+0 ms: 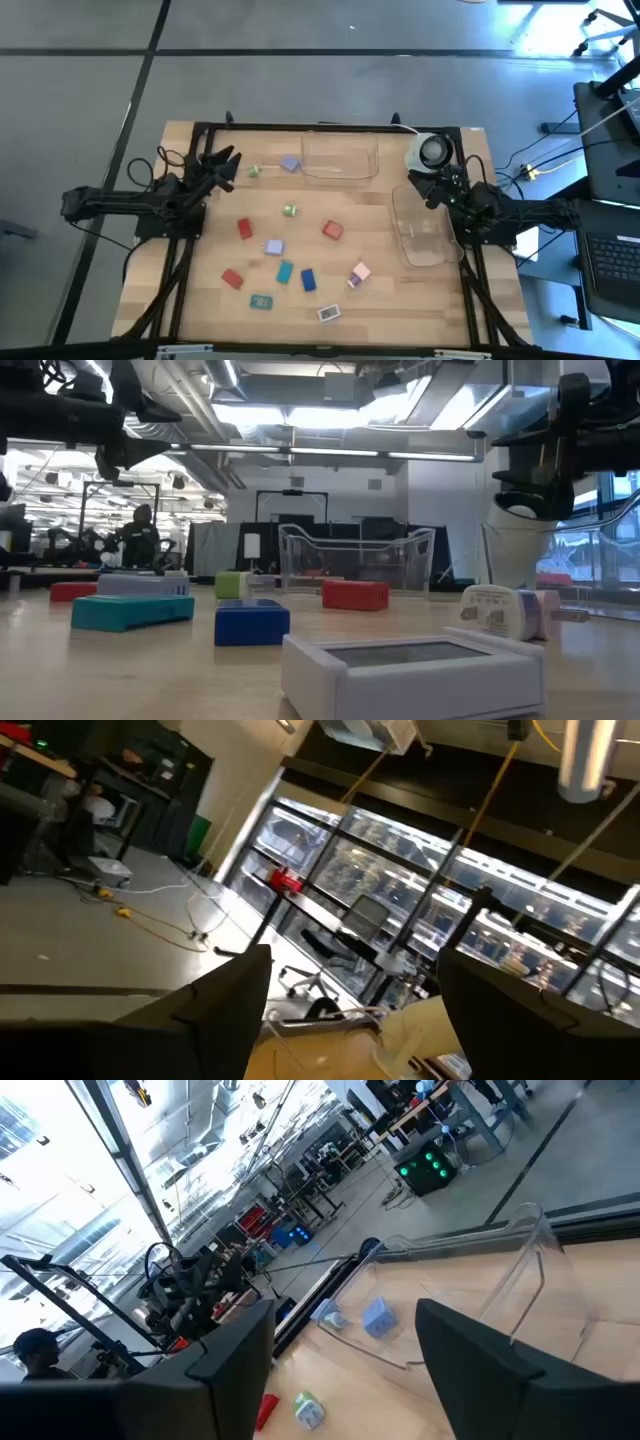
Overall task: Pick & Place Office items
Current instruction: Put the bottom small green charger adapter into the top transparent bin
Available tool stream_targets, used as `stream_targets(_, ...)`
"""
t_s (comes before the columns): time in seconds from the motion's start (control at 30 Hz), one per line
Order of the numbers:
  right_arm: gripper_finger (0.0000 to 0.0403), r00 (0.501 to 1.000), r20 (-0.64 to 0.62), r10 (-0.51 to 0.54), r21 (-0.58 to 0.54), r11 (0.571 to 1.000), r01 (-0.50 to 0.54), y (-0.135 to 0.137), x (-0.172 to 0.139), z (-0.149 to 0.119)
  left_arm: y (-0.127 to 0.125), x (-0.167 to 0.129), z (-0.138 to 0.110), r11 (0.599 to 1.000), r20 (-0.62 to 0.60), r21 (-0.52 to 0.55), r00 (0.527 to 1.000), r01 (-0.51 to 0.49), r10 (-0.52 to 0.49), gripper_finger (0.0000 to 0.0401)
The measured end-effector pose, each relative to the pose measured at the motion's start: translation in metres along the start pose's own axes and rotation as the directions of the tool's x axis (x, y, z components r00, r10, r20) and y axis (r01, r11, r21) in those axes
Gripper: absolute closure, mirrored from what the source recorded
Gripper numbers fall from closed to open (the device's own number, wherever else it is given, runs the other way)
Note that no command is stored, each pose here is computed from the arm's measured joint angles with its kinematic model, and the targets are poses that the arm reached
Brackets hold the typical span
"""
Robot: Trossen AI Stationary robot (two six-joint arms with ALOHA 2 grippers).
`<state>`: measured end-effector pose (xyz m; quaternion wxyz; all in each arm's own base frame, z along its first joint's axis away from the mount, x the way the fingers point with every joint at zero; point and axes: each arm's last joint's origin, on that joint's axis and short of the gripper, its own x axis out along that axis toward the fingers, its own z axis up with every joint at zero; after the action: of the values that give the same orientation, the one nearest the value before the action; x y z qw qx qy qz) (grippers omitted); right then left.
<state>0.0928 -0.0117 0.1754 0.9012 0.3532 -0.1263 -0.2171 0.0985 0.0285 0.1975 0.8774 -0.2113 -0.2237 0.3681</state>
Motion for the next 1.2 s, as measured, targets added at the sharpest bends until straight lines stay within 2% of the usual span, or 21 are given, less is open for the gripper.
stream_targets(0.63,0.0156,1.000,0.000,0.000,-0.027,1.000,0.000,0.000,0.000,0.000,0.001,0.000,0.000,0.999,0.010,0.015,0.999,-0.041,0.040,0.0120)
stream_targets(0.73,0.0156,1.000,0.016,-0.018,-0.008,1.000,0.018,0.000,0.000,0.000,0.001,0.000,0.000,0.999,0.008,-0.020,0.999,-0.041,0.041,0.0120)
stream_targets(0.87,0.0156,0.997,0.054,-0.061,0.028,0.998,0.059,-0.002,0.000,0.002,0.000,0.000,-0.001,0.999,-0.010,-0.032,1.000,0.009,-0.009,0.0120)
stream_targets(1.07,0.0156,0.990,0.105,-0.095,0.046,0.995,0.091,-0.002,0.000,0.004,-0.003,0.001,-0.004,0.992,-0.065,0.064,0.993,0.107,-0.103,0.0120)
stream_targets(1.2,0.0157,0.979,0.158,-0.130,0.062,0.991,0.122,-0.002,-0.001,0.007,-0.002,0.003,-0.010,0.980,-0.109,0.191,0.993,0.065,-0.044,0.0120)
